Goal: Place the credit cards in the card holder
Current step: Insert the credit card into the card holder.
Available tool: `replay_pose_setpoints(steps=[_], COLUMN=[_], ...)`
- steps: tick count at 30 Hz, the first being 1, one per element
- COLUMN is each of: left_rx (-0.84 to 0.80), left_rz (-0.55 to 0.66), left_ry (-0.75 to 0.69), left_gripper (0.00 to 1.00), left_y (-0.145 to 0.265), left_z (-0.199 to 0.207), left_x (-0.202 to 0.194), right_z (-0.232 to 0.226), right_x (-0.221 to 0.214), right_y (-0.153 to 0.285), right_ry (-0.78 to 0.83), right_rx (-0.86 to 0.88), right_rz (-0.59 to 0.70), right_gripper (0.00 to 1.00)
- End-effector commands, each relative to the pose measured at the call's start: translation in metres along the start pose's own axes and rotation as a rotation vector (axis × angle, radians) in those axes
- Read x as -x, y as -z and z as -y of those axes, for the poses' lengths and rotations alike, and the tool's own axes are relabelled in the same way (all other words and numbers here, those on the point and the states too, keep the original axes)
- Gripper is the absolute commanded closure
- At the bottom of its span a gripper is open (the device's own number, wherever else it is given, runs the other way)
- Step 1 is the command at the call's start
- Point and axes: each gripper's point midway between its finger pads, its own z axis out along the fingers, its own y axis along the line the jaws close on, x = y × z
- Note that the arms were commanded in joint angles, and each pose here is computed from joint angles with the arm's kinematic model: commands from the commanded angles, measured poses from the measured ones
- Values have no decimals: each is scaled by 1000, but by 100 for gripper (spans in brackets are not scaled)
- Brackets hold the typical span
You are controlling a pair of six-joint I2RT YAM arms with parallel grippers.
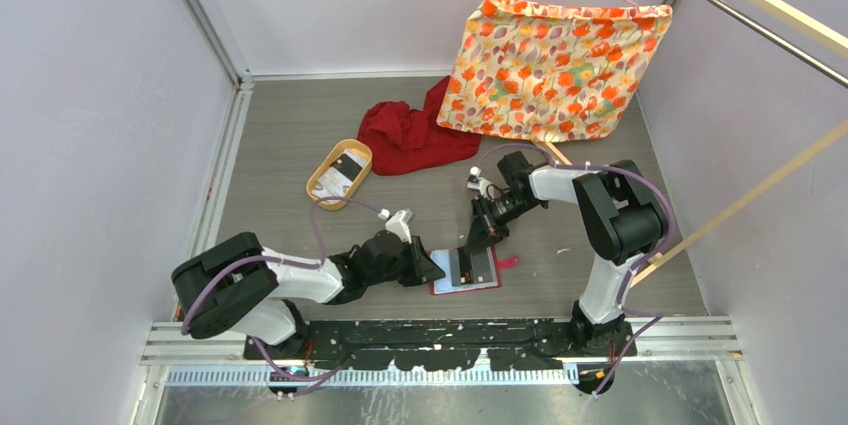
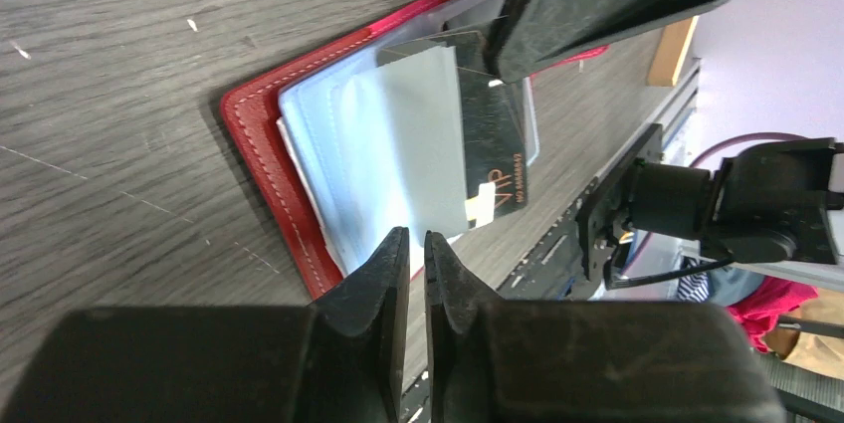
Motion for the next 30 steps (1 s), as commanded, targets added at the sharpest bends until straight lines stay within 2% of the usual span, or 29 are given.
replay_pose_setpoints(steps=[1, 5, 11, 24, 30], left_rx=[-33, -14, -26, -239, -225], left_rz=[11, 8, 14, -14, 7], left_ry=[-6, -2, 4, 1, 12], left_gripper=[86, 76, 71, 71, 71], left_y=[11, 18, 28, 16, 8], left_z=[10, 5, 4, 57, 61], left_x=[6, 4, 2, 8, 15], right_z=[-12, -14, -14, -11, -12], right_x=[9, 11, 12, 13, 7], right_y=[-1, -5, -13, -15, -13], right_ry=[46, 41, 38, 17, 17], right_rx=[36, 57, 67, 55, 52], right_rz=[3, 3, -7, -1, -20], right_gripper=[91, 90, 89, 86, 85])
